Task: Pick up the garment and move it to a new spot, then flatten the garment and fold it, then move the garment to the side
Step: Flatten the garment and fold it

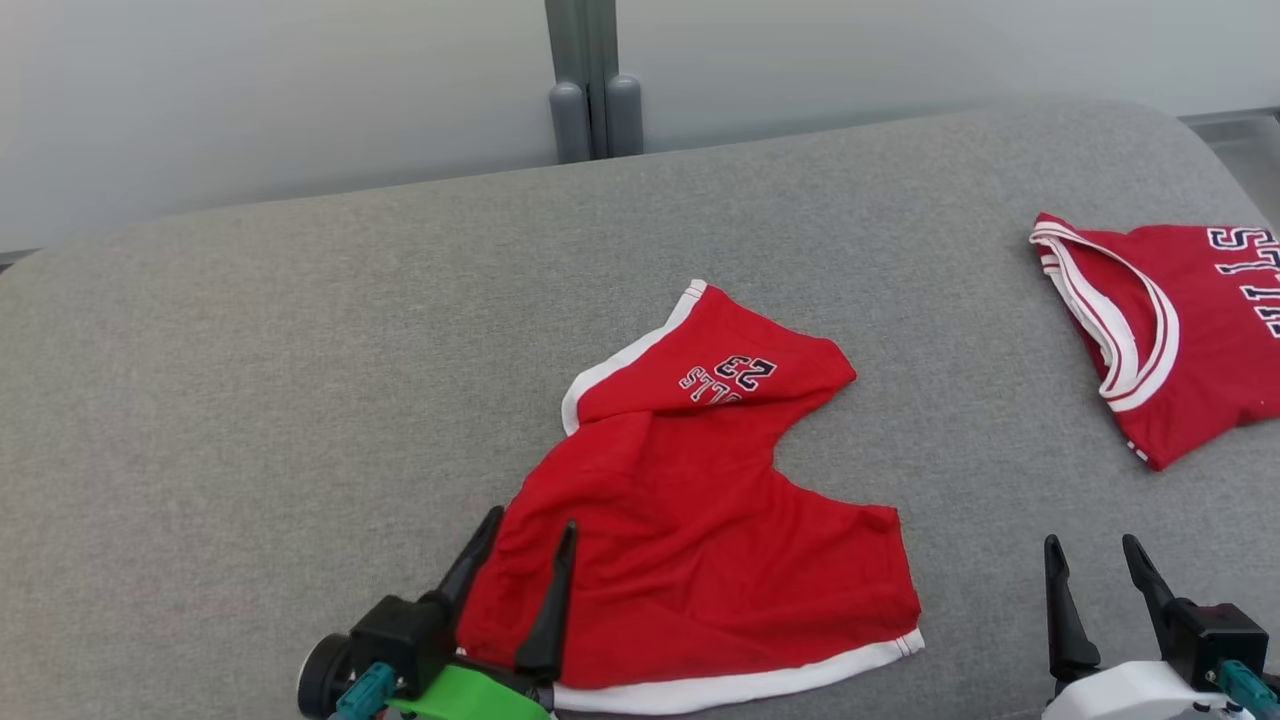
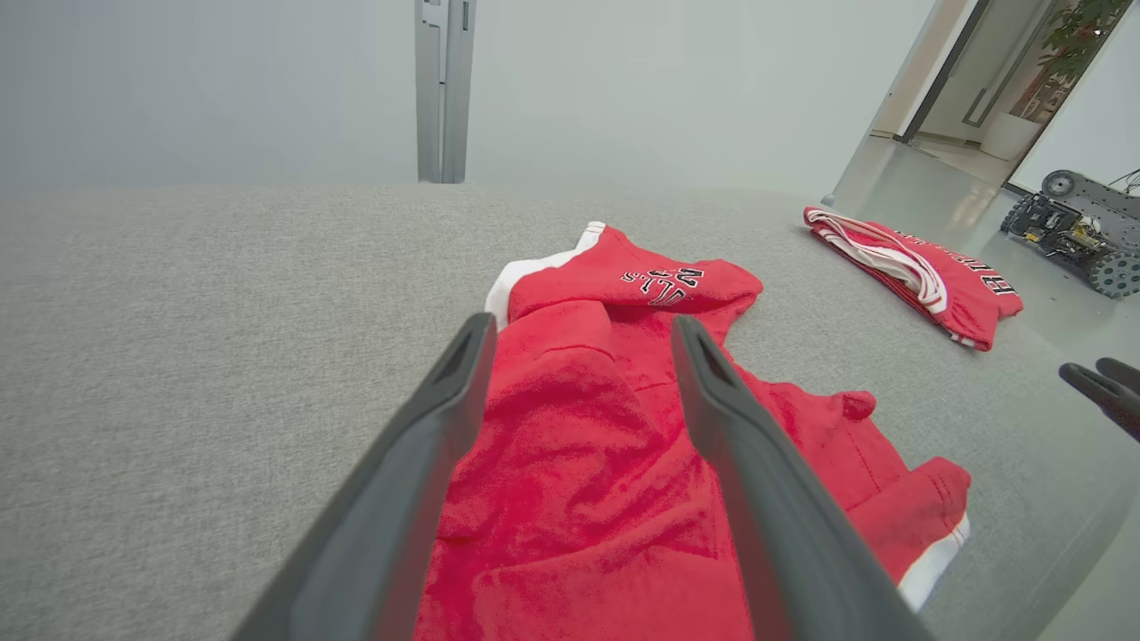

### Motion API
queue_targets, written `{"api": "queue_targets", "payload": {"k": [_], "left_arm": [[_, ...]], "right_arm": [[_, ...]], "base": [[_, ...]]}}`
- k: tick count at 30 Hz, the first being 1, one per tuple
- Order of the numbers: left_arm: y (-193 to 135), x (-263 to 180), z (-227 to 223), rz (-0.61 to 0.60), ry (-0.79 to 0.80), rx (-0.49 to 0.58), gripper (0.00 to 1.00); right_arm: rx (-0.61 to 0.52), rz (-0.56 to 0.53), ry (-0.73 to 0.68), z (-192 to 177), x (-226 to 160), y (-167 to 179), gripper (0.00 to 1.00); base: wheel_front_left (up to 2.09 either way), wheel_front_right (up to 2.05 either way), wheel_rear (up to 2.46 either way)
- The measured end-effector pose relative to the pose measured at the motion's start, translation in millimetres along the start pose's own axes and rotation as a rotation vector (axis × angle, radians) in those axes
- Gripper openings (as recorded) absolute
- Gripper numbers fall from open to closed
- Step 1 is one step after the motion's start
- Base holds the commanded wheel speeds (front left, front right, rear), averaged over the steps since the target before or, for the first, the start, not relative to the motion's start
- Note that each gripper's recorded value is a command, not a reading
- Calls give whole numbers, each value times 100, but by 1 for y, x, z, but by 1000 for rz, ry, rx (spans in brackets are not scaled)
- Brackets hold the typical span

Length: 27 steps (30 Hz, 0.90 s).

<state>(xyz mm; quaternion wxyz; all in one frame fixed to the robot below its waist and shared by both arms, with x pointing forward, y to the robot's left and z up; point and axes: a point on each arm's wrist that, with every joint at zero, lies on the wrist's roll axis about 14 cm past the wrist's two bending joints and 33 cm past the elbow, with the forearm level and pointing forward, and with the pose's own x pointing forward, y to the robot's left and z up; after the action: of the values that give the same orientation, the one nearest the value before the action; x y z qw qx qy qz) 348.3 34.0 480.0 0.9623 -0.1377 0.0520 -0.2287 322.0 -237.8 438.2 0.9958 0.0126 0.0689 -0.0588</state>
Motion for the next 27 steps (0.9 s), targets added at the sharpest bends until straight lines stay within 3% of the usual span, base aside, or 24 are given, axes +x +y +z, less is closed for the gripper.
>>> {"api": "queue_targets", "payload": {"k": [5,14,27], "left_arm": [[41,-26,15,179,-72,28,100],[104,-92,3,437,-59,78,100],[118,-120,-1,487,-62,86,100]], "right_arm": [[-10,43,-16,5,1,12,100],[-17,156,-79,25,10,48,100],[-22,228,-93,29,7,71,100]], "base": [[0,0,0],[0,0,0],[0,0,0]]}}
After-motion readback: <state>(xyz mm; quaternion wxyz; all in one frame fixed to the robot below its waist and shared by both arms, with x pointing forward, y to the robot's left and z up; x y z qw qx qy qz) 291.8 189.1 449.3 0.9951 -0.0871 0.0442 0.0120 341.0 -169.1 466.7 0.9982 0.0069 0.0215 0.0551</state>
